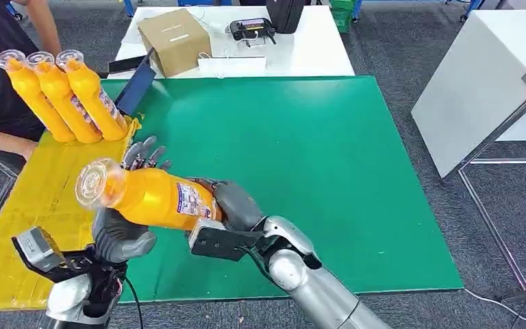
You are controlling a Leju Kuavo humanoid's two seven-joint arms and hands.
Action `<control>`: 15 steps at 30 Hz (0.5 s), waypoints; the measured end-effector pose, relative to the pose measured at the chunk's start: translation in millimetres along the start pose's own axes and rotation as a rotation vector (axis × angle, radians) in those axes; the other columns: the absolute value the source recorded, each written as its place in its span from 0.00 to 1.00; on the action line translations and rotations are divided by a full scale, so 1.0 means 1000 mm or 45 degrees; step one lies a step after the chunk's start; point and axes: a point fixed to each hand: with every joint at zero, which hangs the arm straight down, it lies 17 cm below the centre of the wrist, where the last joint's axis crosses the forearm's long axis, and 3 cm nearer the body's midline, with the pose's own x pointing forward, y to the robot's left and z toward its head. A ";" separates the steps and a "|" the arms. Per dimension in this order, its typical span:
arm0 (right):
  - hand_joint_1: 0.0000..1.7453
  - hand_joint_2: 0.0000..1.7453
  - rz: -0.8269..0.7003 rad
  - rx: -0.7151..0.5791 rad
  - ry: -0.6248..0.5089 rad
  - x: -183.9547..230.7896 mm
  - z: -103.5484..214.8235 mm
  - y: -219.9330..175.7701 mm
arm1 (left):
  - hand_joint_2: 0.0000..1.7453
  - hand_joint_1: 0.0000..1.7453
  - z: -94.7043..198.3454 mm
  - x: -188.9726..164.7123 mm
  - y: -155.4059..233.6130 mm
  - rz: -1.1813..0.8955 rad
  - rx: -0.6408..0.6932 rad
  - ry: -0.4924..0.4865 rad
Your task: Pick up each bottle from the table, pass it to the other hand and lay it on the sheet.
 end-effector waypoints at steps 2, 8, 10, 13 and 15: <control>1.00 1.00 0.004 0.041 -0.020 0.007 -0.001 0.012 | 1.00 0.00 -0.002 -0.002 0.004 -0.024 0.008 0.006; 1.00 1.00 0.016 0.092 -0.033 0.015 -0.001 0.027 | 1.00 0.00 -0.004 -0.012 0.018 -0.104 0.033 0.033; 1.00 1.00 0.017 0.100 -0.034 0.016 -0.001 0.028 | 1.00 0.00 -0.004 -0.015 0.019 -0.125 0.028 0.045; 1.00 1.00 0.029 0.117 -0.045 0.020 -0.003 0.031 | 1.00 0.00 -0.001 -0.025 0.023 -0.162 0.022 0.082; 1.00 1.00 0.031 0.125 -0.046 0.021 -0.004 0.032 | 1.00 1.00 0.000 -0.029 0.027 -0.179 0.027 0.095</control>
